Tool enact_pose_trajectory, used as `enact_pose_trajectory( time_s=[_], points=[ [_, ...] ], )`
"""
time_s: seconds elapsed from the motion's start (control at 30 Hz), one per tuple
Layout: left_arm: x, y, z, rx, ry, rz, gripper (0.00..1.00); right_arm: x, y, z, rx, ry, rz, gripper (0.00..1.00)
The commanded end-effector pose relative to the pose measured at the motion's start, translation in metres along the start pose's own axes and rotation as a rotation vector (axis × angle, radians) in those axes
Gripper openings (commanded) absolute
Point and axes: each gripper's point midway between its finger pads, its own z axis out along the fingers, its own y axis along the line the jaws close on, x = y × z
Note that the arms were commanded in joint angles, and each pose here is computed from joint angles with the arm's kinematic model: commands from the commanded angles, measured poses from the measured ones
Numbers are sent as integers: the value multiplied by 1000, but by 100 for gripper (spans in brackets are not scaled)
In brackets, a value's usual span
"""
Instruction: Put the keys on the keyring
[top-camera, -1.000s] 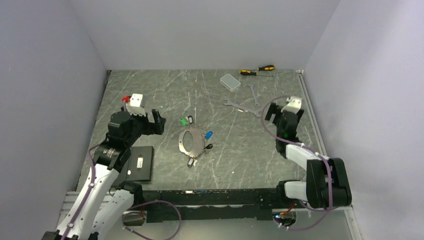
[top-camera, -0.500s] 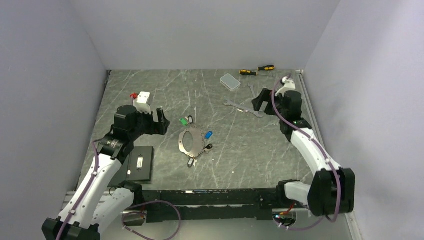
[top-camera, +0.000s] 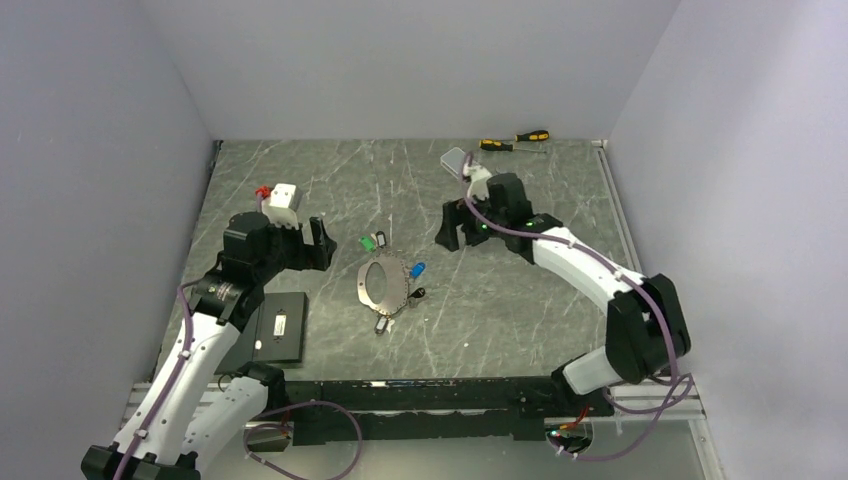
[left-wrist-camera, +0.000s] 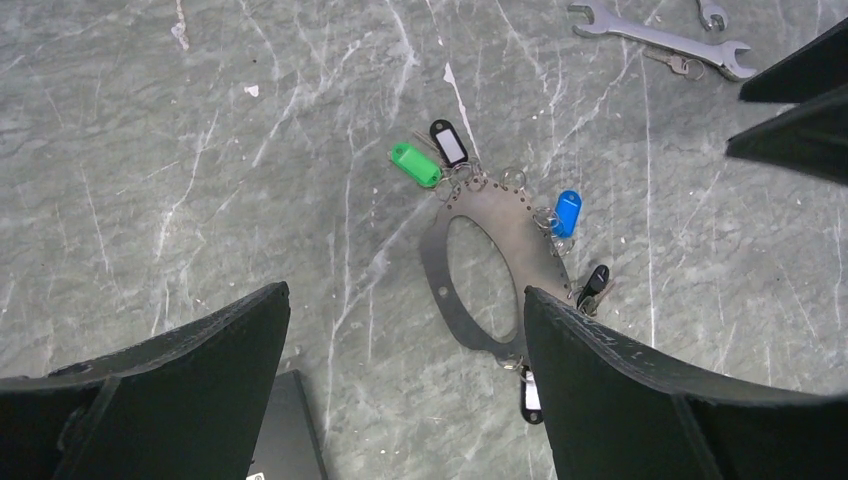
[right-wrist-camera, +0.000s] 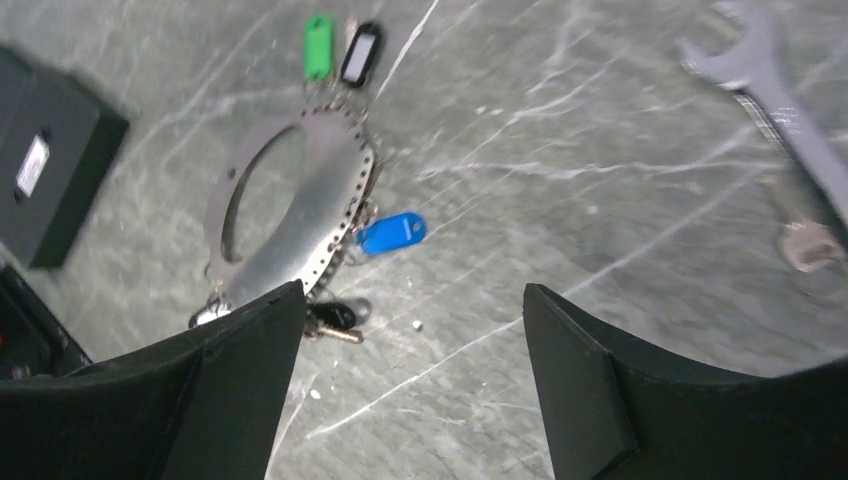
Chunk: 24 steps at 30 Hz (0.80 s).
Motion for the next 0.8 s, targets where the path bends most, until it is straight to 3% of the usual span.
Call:
enact_pose_trajectory(
  time_s=[0.0, 0.23, 0.43, 0.63, 0.77],
  points=[
    [-23, -4, -9, 2, -66, -6, 91, 16, 30, 20, -145, 84, -128, 80],
    [-22, -5, -8, 9, -61, 0, 91, 60, 61, 65, -254, 245, -239, 71],
    [-22, -4, -9, 4, -63, 5, 91, 78, 69, 87, -282, 278, -279, 67],
    [-22, -4, -9, 4, -64, 7, 91, 91, 67, 99, -291, 316, -281, 50],
    [-22, -4, -9, 5, -66, 9, 91, 96, 68, 99, -299, 321, -281, 49]
  ],
)
